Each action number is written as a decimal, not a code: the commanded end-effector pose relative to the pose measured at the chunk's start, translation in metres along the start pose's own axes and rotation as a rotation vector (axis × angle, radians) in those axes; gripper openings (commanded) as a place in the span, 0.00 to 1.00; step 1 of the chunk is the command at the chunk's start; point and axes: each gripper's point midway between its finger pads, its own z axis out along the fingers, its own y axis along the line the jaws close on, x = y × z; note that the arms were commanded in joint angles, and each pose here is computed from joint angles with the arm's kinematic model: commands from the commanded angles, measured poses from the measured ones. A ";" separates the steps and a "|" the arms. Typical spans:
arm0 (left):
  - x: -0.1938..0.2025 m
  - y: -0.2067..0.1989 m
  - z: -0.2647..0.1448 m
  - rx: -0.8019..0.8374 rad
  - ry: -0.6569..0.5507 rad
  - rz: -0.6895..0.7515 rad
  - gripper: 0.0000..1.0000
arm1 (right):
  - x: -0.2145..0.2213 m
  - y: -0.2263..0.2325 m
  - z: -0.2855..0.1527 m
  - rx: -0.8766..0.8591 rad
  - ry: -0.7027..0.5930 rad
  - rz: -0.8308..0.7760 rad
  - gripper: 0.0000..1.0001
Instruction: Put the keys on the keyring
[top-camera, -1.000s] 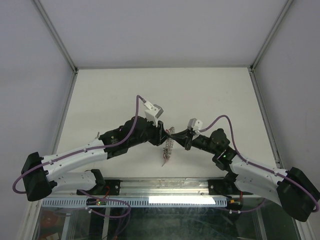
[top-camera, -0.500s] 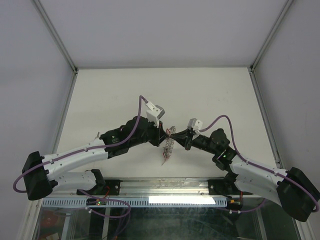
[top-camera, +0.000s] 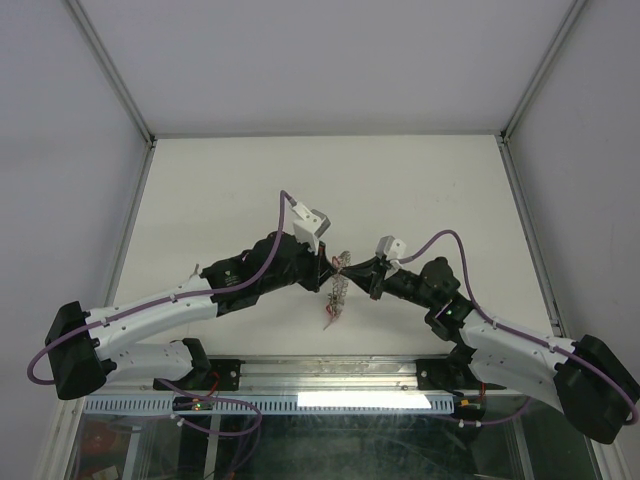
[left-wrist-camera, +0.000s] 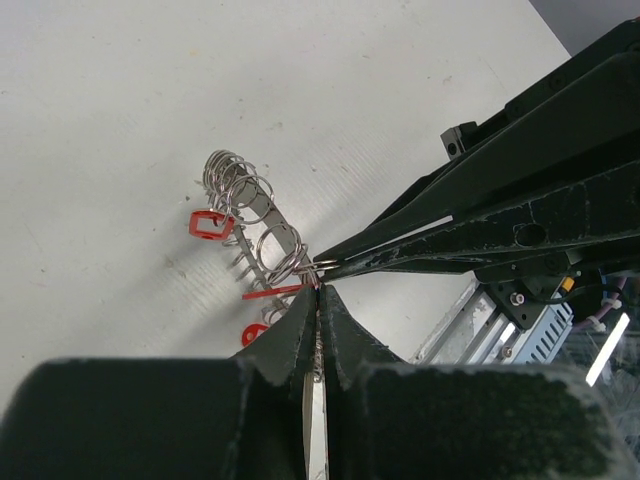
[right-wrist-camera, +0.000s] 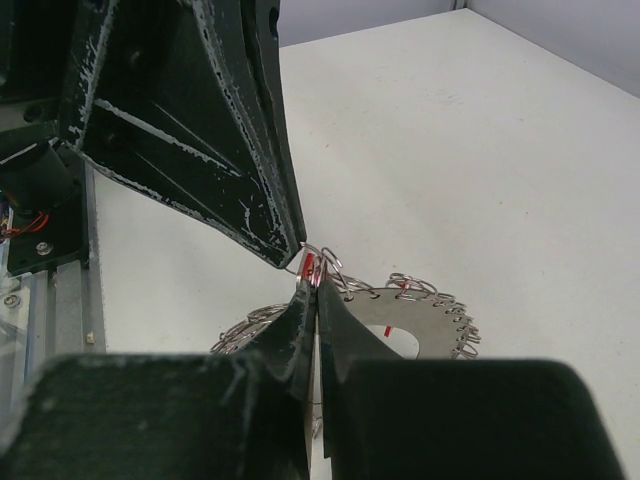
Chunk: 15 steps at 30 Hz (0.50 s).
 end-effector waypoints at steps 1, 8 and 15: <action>-0.020 -0.005 -0.005 -0.005 -0.055 0.020 0.00 | -0.053 -0.002 0.003 0.012 -0.166 -0.059 0.00; -0.018 0.006 -0.008 -0.060 -0.065 0.016 0.00 | -0.054 -0.003 0.002 0.022 -0.177 -0.067 0.00; -0.012 0.006 -0.004 -0.058 -0.047 0.006 0.00 | -0.058 -0.001 -0.001 0.018 -0.200 -0.070 0.00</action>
